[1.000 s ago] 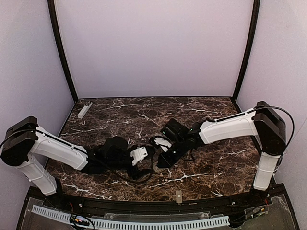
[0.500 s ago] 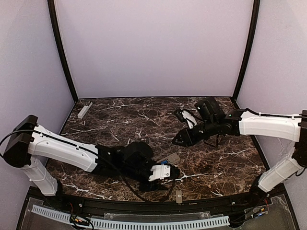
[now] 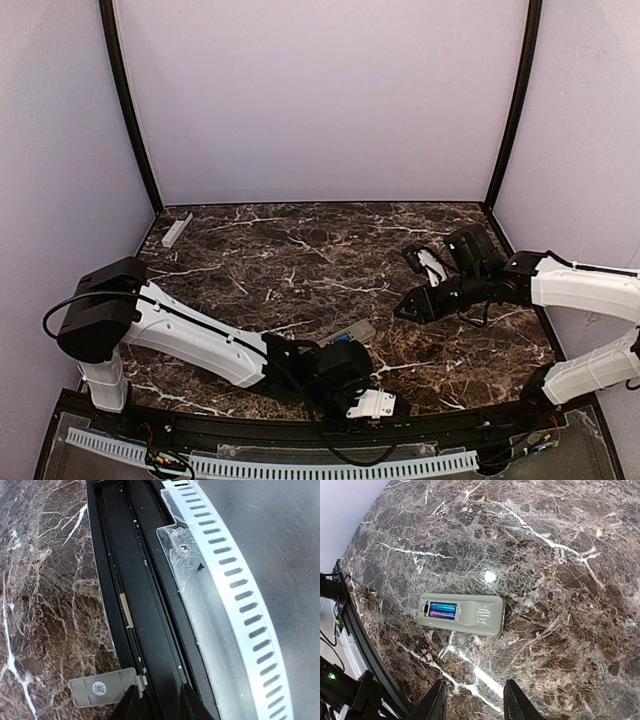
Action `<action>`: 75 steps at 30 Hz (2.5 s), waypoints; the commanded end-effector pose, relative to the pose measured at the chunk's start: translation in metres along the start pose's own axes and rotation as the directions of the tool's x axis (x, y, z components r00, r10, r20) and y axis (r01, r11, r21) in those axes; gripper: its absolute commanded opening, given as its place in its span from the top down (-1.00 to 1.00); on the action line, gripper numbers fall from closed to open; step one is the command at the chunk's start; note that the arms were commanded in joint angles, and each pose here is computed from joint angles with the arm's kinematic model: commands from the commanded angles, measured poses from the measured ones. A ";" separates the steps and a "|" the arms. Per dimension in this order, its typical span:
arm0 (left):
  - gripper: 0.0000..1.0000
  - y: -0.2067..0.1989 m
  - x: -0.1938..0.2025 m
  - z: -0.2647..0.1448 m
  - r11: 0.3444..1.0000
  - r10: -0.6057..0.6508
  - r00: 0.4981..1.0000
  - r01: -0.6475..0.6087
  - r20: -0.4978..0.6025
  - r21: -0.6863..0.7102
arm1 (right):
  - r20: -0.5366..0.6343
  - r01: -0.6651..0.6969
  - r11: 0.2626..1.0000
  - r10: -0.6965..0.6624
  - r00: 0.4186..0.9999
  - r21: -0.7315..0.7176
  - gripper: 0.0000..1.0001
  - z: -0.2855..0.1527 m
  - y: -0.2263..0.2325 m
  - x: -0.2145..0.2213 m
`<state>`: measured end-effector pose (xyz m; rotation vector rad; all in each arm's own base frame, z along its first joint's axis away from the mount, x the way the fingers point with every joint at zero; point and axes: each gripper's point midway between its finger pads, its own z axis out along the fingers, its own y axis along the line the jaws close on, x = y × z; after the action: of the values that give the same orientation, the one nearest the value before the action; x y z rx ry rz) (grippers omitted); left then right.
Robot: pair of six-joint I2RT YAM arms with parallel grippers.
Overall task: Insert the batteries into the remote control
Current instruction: Pick up the battery cover from the corner of the board, then pass from the left arm to the right
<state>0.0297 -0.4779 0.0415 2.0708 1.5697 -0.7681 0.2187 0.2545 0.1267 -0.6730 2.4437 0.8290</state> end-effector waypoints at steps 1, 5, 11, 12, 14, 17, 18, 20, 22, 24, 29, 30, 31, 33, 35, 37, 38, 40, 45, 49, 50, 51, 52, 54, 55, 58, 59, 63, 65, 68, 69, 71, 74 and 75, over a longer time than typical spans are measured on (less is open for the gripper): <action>0.43 0.000 -0.003 0.007 1.000 -0.007 1.000 0.007 -0.022 0.003 | 0.013 -0.029 1.000 0.029 1.000 0.004 0.24 -0.007 -0.005 0.009; 0.47 0.004 0.001 0.014 1.000 -0.011 0.999 0.010 -0.036 -0.020 | 0.014 -0.039 0.999 0.039 0.999 0.003 0.24 -0.010 -0.006 0.016; 0.62 0.008 0.012 0.018 0.999 -0.017 0.998 0.014 -0.067 -0.047 | 0.005 -0.034 0.999 0.034 0.999 0.002 0.24 -0.011 -0.006 0.021; 0.65 0.011 0.013 0.019 0.998 -0.019 0.997 0.014 -0.070 -0.060 | 0.004 -0.033 0.999 0.033 0.999 0.002 0.24 -0.011 -0.007 0.022; 0.75 0.013 0.014 0.019 0.997 -0.025 0.997 0.019 -0.070 -0.073 | 0.000 -0.027 1.000 0.027 1.000 -0.001 0.24 -0.011 -0.006 0.023; 0.94 0.014 0.009 0.015 0.996 -0.033 0.998 0.028 -0.060 -0.084 | -0.005 -0.005 1.000 0.005 1.000 -0.013 0.24 -0.012 -0.003 0.023; 0.96 0.014 0.002 0.009 0.996 -0.035 0.998 0.031 -0.044 -0.081 | -0.001 0.009 1.000 -0.009 1.000 -0.019 0.24 -0.014 -0.002 0.021; 0.99 0.011 -0.012 -0.005 0.997 -0.044 0.999 0.044 0.004 -0.070 | 0.011 0.041 0.999 -0.041 0.999 -0.026 0.24 -0.017 0.001 0.017; 0.99 0.009 -0.022 -0.021 0.997 -0.061 0.997 0.063 0.052 -0.050 | 0.021 0.076 0.996 -0.076 0.997 -0.042 0.24 -0.020 0.006 0.013; 0.99 0.009 -0.030 -0.039 0.996 -0.087 0.992 0.089 0.090 -0.022 | 0.032 0.115 0.990 -0.113 0.993 -0.081 0.24 -0.024 0.016 0.008; 0.99 0.021 -0.047 -0.097 0.975 -0.219 0.951 0.204 0.220 0.086 | 0.078 0.199 0.961 -0.187 0.979 -0.193 0.24 -0.037 0.042 -0.001; 0.99 0.022 -0.045 -0.102 0.970 -0.240 0.944 0.221 0.225 0.104 | 0.090 0.215 0.946 -0.198 0.976 -0.242 0.24 -0.040 0.051 -0.001; 0.99 0.026 -0.047 -0.114 0.961 -0.271 0.931 0.245 0.246 0.132 | 0.108 0.237 0.926 -0.214 0.971 -0.294 0.23 -0.045 0.062 -0.002; 0.99 0.027 -0.045 -0.129 0.944 -0.314 0.915 0.272 0.252 0.189 | 0.165 0.296 0.873 -0.250 0.954 -0.387 0.19 -0.058 0.085 -0.002; 0.99 0.024 -0.046 -0.141 0.924 -0.349 0.903 0.289 0.249 0.250 | 0.236 0.359 0.833 -0.281 0.930 -0.421 0.10 -0.071 0.100 -0.003; 0.99 0.020 -0.048 -0.152 0.894 -0.396 0.884 0.310 0.247 0.324 | 0.279 0.409 0.795 -0.311 0.909 -0.447 0.06 -0.082 0.113 -0.003; 0.99 0.019 -0.049 -0.159 0.871 -0.427 0.870 0.322 0.248 0.370 | 0.284 0.430 0.781 -0.331 0.900 -0.452 0.05 -0.083 0.119 -0.002; 0.99 0.016 -0.051 -0.169 0.845 -0.455 0.854 0.323 0.253 0.427 | 0.258 0.458 0.765 -0.380 0.888 -0.452 0.06 -0.077 0.127 0.002; 0.99 0.017 -0.056 -0.189 0.783 -0.525 0.810 0.338 0.263 0.522 | 0.190 0.565 0.685 -0.546 0.816 -0.461 0.13 -0.058 0.155 0.017; 0.99 0.018 -0.058 -0.199 0.739 -0.561 0.785 0.331 0.262 0.587 | 0.230 0.629 0.623 -0.601 0.766 -0.464 0.13 -0.062 0.172 0.017; 0.99 0.018 -0.058 -0.200 0.727 -0.567 0.783 0.329 0.257 0.603 | 0.237 0.640 0.612 -0.610 0.756 -0.465 0.13 -0.063 0.175 0.018; 0.99 0.017 -0.059 -0.201 0.721 -0.568 0.782 0.324 0.255 0.612 | 0.242 0.651 0.601 -0.620 0.746 -0.464 0.13 -0.063 0.177 0.019; 0.99 0.015 -0.060 -0.203 0.709 -0.573 0.780 0.319 0.250 0.630 | 0.246 0.661 0.588 -0.632 0.735 -0.465 0.13 -0.062 0.181 0.021; 0.99 0.015 -0.063 -0.205 0.695 -0.580 0.775 0.307 0.253 0.650 | 0.251 0.680 0.569 -0.652 0.716 -0.462 0.12 -0.060 0.185 0.023; 0.99 0.014 -0.063 -0.206 0.684 -0.586 0.771 0.308 0.247 0.661 | 0.253 0.690 0.560 -0.662 0.705 -0.459 0.12 -0.059 0.188 0.024; 0.99 0.015 -0.066 -0.206 0.679 -0.586 0.770 0.296 0.253 0.672 | 0.265 0.727 0.528 -0.697 0.666 -0.440 0.12 -0.056 0.198 0.026; 0.99 0.015 -0.066 -0.207 0.676 -0.588 0.769 0.296 0.251 0.675 | 0.267 0.737 0.519 -0.707 0.655 -0.433 0.13 -0.055 0.201 0.027; 0.99 0.016 -0.068 -0.207 0.668 -0.593 0.764 0.291 0.254 0.685 | 0.265 0.757 0.504 -0.729 0.631 -0.417 0.17 -0.051 0.206 0.029; 0.99 0.016 -0.068 -0.206 0.662 -0.595 0.763 0.287 0.253 0.692 | 0.261 0.765 0.500 -0.739 0.621 -0.407 0.19 -0.048 0.207 0.029; 0.99 0.016 -0.068 -0.205 0.658 -0.597 0.762 0.287 0.249 0.696 | 0.263 0.773 0.487 -0.748 0.609 -0.407 0.27 -0.047 0.211 0.029; 0.99 0.017 -0.068 -0.205 0.657 -0.598 0.762 0.288 0.249 0.696 | 0.262 0.774 0.483 -0.750 0.607 -0.408 0.31 -0.046 0.213 0.030; 0.99 0.017 -0.069 -0.206 0.658 -0.597 0.762 0.285 0.252 0.697 | 0.260 0.776 0.478 -0.754 0.603 -0.412 0.39 -0.044 0.214 0.031; 0.99 0.017 -0.069 -0.206 0.661 -0.595 0.762 0.281 0.258 0.696 | 0.254 0.778 0.471 -0.761 0.596 -0.416 0.54 -0.041 0.215 0.034; 0.99 0.017 -0.070 -0.206 0.663 -0.593 0.761 0.276 0.263 0.696 | 0.254 0.779 0.471 -0.762 0.596 -0.414 0.61 -0.041 0.215 0.034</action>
<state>0.0686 -0.4049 0.2431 1.6125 1.7100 -2.0375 0.0581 0.3617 0.2206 -1.7667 1.5638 1.0292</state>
